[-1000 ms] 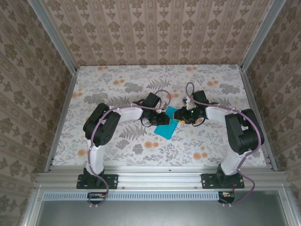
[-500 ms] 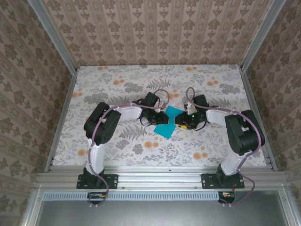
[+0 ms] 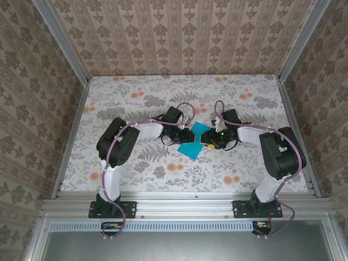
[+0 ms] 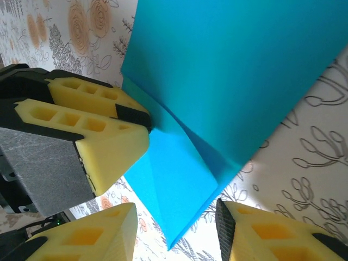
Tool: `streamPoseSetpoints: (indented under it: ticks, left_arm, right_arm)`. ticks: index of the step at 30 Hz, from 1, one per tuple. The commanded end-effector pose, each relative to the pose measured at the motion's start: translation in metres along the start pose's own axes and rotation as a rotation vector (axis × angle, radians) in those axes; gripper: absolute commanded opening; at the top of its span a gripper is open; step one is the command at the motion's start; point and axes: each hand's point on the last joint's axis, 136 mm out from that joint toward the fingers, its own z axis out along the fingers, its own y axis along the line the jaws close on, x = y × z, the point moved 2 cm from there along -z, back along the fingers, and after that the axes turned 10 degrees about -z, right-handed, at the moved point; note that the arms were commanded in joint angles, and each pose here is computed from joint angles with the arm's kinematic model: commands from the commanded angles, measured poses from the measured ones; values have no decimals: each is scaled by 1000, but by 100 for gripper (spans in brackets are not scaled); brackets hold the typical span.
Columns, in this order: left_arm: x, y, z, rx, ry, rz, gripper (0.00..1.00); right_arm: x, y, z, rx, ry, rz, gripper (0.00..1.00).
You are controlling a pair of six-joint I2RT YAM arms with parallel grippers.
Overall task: Fold a paper plane with a square sheet of paper (pick it up from the middle)
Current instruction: Turn over the paper at the center of the table.
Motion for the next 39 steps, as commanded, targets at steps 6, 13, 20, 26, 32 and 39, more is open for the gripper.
streamPoseSetpoints:
  ticks: [6,13,20,26,32,39]
  left_arm:
    - [0,-18,-17,62,-20,11,25]
    - [-1,-21,-23,77,-30,10,26]
    - [-1,-20,-30,78,-39,11,27]
    - [0,-18,-33,76,-42,8,29]
    - [1,-19,-38,74,-48,12,35]
    - [5,-20,-56,49,-76,26,46]
  right_arm:
    - [1,6,8,-23,20,-1,45]
    - [1,1,9,26,26,-15,45]
    - [-1,-3,3,72,4,-29,45]
    - [-7,6,5,16,-13,-27,45]
    - [-6,19,9,-44,-3,-44,42]
    - [-1,24,21,-52,33,-61,35]
